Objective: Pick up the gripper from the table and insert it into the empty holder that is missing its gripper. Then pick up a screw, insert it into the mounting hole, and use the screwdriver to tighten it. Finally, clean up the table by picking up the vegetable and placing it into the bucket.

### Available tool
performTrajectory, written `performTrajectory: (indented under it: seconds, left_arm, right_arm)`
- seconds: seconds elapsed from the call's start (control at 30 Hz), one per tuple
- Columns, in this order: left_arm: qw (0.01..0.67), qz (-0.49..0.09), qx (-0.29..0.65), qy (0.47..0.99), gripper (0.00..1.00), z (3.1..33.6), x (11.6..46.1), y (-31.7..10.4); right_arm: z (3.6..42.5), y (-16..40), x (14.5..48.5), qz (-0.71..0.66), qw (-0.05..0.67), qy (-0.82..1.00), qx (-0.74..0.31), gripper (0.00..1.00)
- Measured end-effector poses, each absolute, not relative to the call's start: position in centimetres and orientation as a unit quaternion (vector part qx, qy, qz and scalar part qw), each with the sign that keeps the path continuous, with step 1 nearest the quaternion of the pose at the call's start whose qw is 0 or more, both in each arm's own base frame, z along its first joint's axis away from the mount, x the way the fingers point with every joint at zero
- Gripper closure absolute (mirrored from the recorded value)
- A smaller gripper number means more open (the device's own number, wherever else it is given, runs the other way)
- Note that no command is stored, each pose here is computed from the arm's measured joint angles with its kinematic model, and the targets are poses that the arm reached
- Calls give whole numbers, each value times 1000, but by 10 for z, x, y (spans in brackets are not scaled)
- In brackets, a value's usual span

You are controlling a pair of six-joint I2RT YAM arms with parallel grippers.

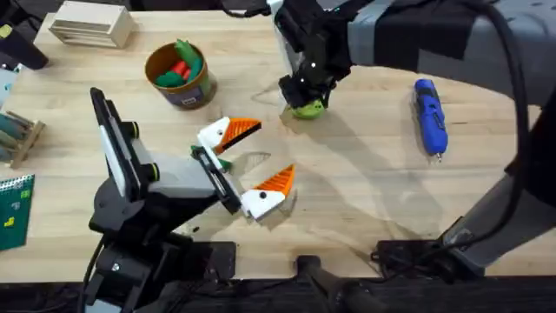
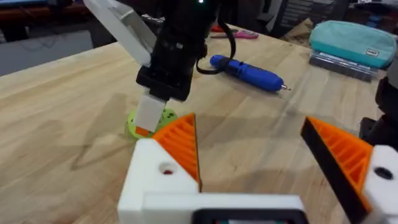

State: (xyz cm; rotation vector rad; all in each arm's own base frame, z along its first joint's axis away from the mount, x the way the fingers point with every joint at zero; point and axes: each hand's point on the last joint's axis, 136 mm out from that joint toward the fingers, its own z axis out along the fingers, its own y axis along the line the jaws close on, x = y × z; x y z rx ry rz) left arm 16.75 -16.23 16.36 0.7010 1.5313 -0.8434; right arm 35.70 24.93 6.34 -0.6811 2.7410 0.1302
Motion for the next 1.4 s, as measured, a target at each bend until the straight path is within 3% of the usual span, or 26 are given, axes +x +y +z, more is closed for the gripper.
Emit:
performTrajectory:
  seconds: [0.07, 0.37, 0.7, 1.0, 1.17, 1.4]
  left_arm:
    - [588, -362, 301, 657, 14, 164, 167, -162]
    - [588, -362, 301, 657, 14, 164, 167, -162]
    - [588, -362, 301, 657, 14, 164, 167, -162]
    - [588, -362, 301, 657, 14, 164, 167, -162]
    - [588, -362, 301, 657, 14, 164, 167, -162]
    - [588, -362, 301, 657, 14, 164, 167, -162]
  right_arm:
    - [62, 249, 357, 44, 154, 958, -238, 741]
    - [59, 248, 357, 40, 152, 959, -237, 991]
    - [65, 244, 352, 34, 142, 960, -238, 994]
    - [156, 244, 346, 57, 197, 949, -239, 994]
    - [194, 261, 322, 88, 218, 935, -265, 994]
    - [209, 307, 273, 155, 202, 910, -327, 994]
